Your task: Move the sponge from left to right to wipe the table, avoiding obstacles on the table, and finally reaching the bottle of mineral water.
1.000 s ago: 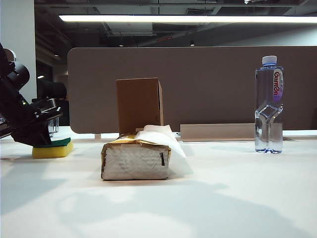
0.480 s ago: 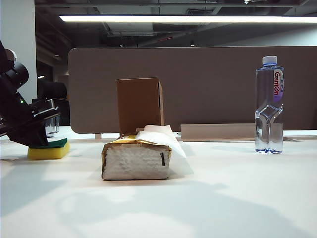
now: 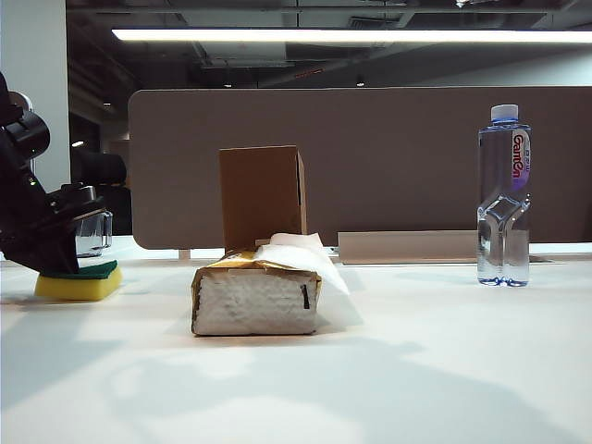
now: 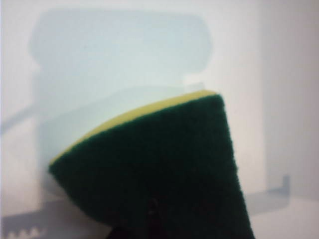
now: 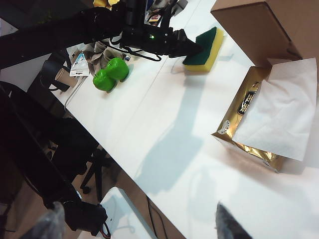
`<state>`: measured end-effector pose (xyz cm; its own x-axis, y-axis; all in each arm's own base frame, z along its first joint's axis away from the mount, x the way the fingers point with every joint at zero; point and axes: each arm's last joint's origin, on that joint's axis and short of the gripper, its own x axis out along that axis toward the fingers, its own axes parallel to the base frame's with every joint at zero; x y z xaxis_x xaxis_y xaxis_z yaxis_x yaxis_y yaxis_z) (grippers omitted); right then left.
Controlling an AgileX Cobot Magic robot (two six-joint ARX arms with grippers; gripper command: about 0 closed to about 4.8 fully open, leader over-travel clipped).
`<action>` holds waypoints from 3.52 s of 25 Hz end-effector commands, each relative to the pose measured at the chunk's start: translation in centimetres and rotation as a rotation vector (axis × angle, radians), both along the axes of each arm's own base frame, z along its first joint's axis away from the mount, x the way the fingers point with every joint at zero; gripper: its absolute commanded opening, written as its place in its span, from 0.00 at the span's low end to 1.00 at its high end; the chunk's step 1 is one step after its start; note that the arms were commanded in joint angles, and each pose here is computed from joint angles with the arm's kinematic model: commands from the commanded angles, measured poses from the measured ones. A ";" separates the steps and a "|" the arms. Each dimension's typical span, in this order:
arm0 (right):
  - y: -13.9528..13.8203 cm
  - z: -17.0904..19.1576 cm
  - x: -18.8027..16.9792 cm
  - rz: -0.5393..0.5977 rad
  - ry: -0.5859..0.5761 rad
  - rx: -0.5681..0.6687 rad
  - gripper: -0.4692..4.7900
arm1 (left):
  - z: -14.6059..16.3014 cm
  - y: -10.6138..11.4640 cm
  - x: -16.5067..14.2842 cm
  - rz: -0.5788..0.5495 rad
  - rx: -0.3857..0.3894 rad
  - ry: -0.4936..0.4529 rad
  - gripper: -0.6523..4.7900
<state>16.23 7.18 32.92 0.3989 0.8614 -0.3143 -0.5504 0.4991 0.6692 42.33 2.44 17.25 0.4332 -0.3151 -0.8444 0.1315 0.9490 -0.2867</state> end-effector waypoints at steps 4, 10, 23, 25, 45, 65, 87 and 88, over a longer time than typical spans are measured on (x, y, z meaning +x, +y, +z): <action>0.0 0.3 0.0 0.004 -0.017 0.005 0.83 | -0.9 -0.1 -1.8 0.005 0.018 0.077 0.11; 0.0 0.3 0.0 0.004 -0.018 0.005 0.82 | -1.1 -0.2 -3.4 0.018 0.005 0.066 0.11; 0.0 0.3 0.0 0.004 -0.019 0.005 0.83 | 1.9 -0.3 -4.6 0.024 0.006 0.013 0.11; 0.0 0.3 0.0 0.004 -0.018 0.005 0.83 | 2.1 -0.3 -4.8 0.024 0.006 0.011 0.11; 0.0 0.3 -0.1 0.008 -0.019 0.006 0.83 | -3.1 -0.9 -10.9 0.038 -0.008 0.126 0.11; 0.0 0.3 -0.1 0.030 -0.022 0.013 0.83 | -3.8 -1.8 -17.4 0.070 -0.052 0.161 0.11; 0.0 0.3 -0.2 0.041 -0.043 0.007 0.83 | -4.8 -3.9 -25.1 0.111 -0.134 0.145 0.11; 0.0 0.3 -0.2 0.045 -0.042 0.009 0.83 | -4.6 -4.2 -25.2 0.105 -0.138 0.145 0.11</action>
<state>16.14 7.21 32.97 0.3771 0.8745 -0.3051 -0.5799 0.4797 0.6585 18.82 -1.29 13.77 0.4938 -0.3724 -0.7858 0.0414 0.9127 -0.4065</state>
